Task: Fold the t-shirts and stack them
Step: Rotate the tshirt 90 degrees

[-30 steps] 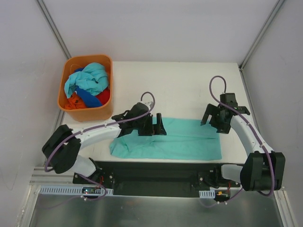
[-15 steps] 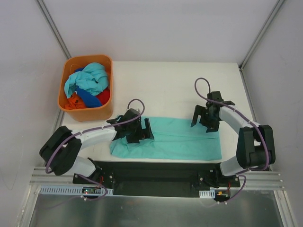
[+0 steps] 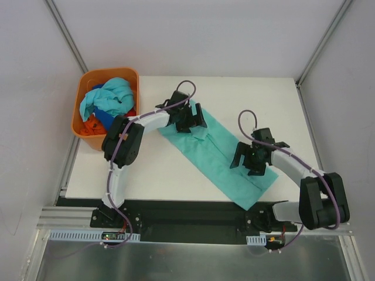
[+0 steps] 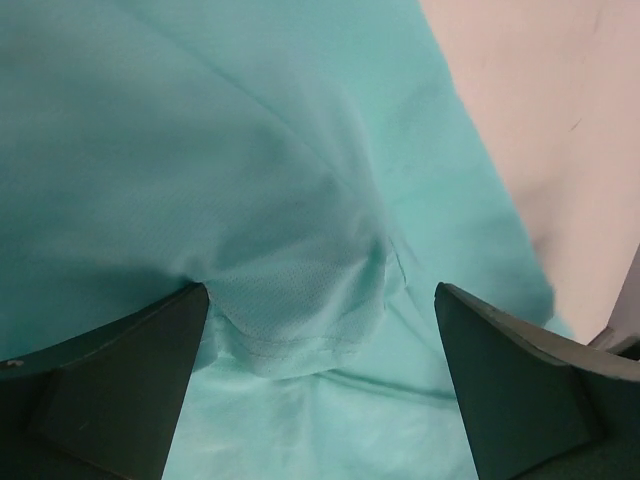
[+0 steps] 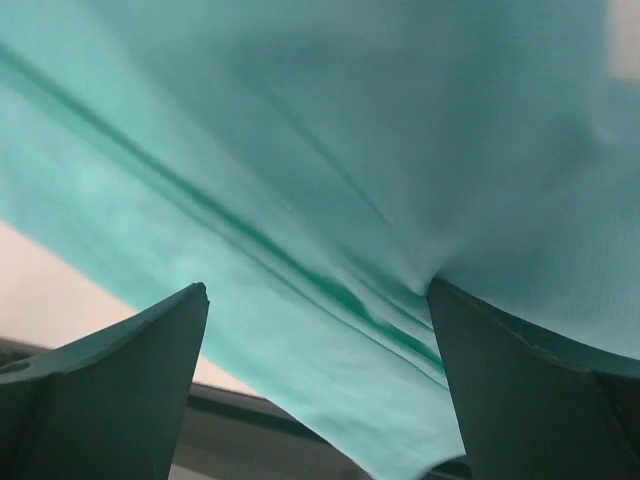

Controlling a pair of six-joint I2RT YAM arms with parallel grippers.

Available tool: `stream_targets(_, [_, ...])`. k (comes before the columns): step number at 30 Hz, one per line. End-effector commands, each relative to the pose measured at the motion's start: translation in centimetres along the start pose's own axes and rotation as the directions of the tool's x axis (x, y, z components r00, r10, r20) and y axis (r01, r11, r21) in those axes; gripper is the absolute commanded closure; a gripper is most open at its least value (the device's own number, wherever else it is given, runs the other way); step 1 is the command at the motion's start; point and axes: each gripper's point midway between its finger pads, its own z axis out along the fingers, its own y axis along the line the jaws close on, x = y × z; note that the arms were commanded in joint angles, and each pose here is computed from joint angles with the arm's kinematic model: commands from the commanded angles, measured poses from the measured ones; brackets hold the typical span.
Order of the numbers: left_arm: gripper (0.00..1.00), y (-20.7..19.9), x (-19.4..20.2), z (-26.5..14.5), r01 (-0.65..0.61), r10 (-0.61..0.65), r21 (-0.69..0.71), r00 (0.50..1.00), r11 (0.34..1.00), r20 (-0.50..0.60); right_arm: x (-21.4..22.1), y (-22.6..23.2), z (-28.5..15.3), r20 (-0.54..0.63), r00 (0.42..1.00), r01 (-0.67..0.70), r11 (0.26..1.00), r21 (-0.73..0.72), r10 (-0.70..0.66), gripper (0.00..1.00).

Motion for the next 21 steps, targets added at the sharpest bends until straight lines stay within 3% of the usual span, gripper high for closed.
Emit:
stream_targets(1, [0.01,-2.1,-3.0,3.7,-0.066,0.071,0.088,0.996,0.994,-0.051,5.0,2.1,0.1,-0.100,0.994,0.031,0.997,-0.064,-0.038,0.03])
stream_targets(8, [0.01,-5.8,-7.2,8.4,0.005,0.011,0.186,0.996,0.982,-0.085,9.3,7.6,1.7,-0.153,0.969,0.172,0.975,-0.138,-0.193,0.03])
stream_targets(14, [0.01,-6.4,-8.9,10.0,0.049,-0.043,0.211,0.999,0.976,-0.034,8.5,13.1,3.6,-0.128,0.952,0.256,0.951,-0.176,-0.280,0.03])
stream_targets(21, [0.01,-5.9,-11.7,10.8,0.093,-0.107,0.237,0.993,0.967,0.049,7.9,15.5,4.2,-0.121,0.950,0.265,0.947,-0.184,-0.289,0.03])
